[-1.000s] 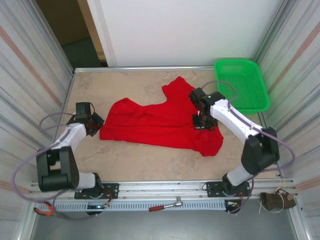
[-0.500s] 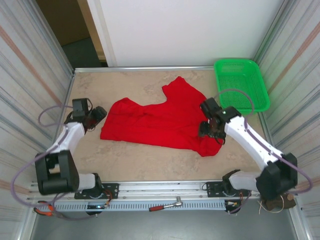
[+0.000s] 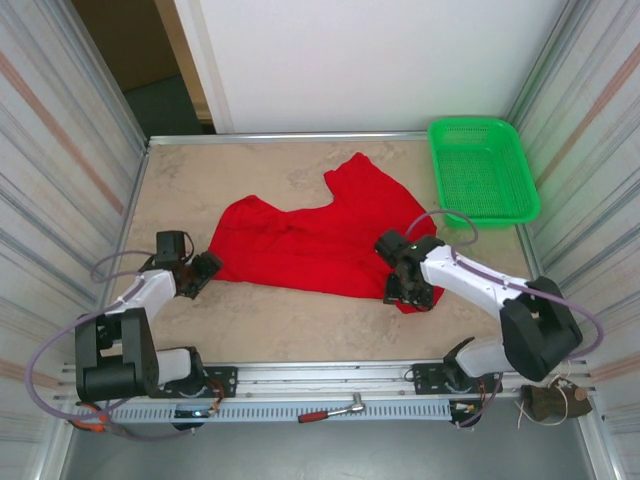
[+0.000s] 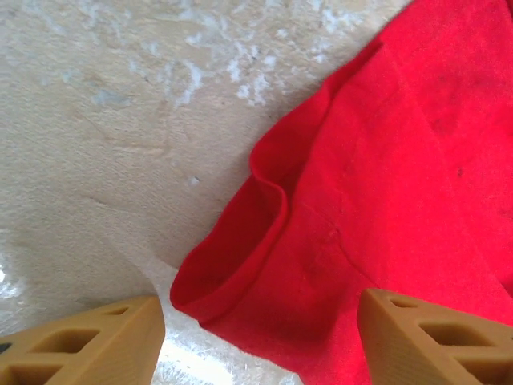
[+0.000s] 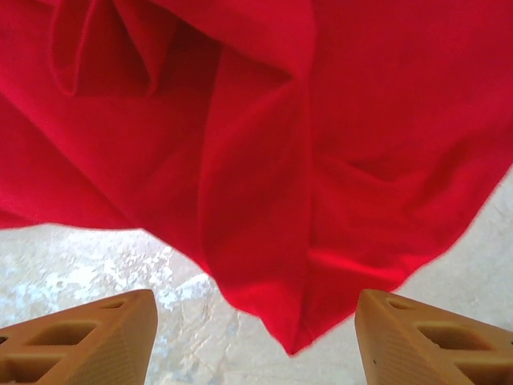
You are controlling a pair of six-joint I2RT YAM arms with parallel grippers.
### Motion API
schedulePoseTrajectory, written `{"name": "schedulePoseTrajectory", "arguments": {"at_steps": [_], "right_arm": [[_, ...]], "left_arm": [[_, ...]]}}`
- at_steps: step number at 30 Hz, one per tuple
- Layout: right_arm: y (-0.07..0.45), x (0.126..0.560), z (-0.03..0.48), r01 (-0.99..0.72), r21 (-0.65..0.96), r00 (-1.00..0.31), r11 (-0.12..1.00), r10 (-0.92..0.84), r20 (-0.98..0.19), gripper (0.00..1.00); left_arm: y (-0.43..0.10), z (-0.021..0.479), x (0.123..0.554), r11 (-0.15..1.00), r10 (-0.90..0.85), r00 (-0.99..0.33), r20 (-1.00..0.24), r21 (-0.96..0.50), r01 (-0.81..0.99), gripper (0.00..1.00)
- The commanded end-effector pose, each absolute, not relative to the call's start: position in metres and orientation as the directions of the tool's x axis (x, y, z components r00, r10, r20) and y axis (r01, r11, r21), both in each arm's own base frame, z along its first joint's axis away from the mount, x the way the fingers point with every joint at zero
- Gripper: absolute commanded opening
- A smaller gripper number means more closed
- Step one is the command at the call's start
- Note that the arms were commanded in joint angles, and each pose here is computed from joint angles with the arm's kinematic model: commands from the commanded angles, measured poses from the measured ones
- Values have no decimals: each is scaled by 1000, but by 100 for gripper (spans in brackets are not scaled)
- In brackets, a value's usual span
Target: Fold the inside-out t-shirt
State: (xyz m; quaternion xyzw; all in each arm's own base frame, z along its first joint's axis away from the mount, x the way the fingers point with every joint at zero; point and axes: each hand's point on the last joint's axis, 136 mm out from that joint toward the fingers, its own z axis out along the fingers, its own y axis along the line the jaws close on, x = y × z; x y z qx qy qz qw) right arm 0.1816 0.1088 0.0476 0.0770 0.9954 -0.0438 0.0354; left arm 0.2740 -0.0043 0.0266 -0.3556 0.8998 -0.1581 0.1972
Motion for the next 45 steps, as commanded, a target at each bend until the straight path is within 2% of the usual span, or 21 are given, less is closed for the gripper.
{"name": "schedulePoseTrajectory", "arguments": {"at_steps": [1,2,4,5,6,8,15,23,24,26,27,30,32,35,39,45], "right_arm": [[104,188,42,188,-127,-980,974,177,-94,56],[101,188,41,193,-136,-979,972,181,-94,50],[94,187,40,216,-141,-975,966,205,-88,25],[91,187,41,228,-135,-972,964,218,-88,16],[88,186,43,240,-127,-969,962,230,-89,9],[84,184,50,257,-111,-964,960,246,-99,1],[72,170,58,289,-77,-956,954,283,-77,0],[61,155,53,352,-105,-936,930,348,-56,5],[59,154,52,358,-113,-934,927,354,-57,10],[55,154,54,377,-132,-926,917,370,-73,33],[54,157,57,382,-129,-923,915,374,-87,41],[62,171,76,376,-71,-921,924,364,-136,44],[73,182,89,341,-16,-929,940,334,-158,43],[93,196,100,270,35,-949,962,272,-163,43],[116,213,97,189,23,-971,982,190,-148,43],[139,221,65,124,-17,-989,992,122,-84,44]], "left_arm": [[-7,18,284,683,-712,-664,-228,-442,-581,58],[-8,18,288,684,-711,-665,-230,-446,-577,50],[-5,17,291,675,-722,-652,-233,-445,-589,18],[-3,18,292,664,-732,-640,-232,-450,-597,5],[-1,20,293,650,-745,-626,-232,-462,-603,0],[5,25,291,636,-761,-602,-243,-462,-618,0],[27,52,264,587,-809,-502,-305,-445,-676,0],[40,60,227,541,-840,-431,-330,-446,-713,0],[40,60,225,538,-842,-426,-332,-448,-714,0],[40,61,224,539,-841,-425,-335,-453,-710,0],[39,61,224,542,-840,-430,-332,-453,-708,6],[40,62,225,552,-833,-441,-334,-442,-707,47],[41,67,226,568,-822,-450,-349,-438,-697,59],[43,80,232,599,-799,-460,-388,-438,-670,68],[42,101,245,645,-763,-482,-431,-456,-614,74],[31,118,259,682,-731,-521,-440,-490,-543,77]]}}
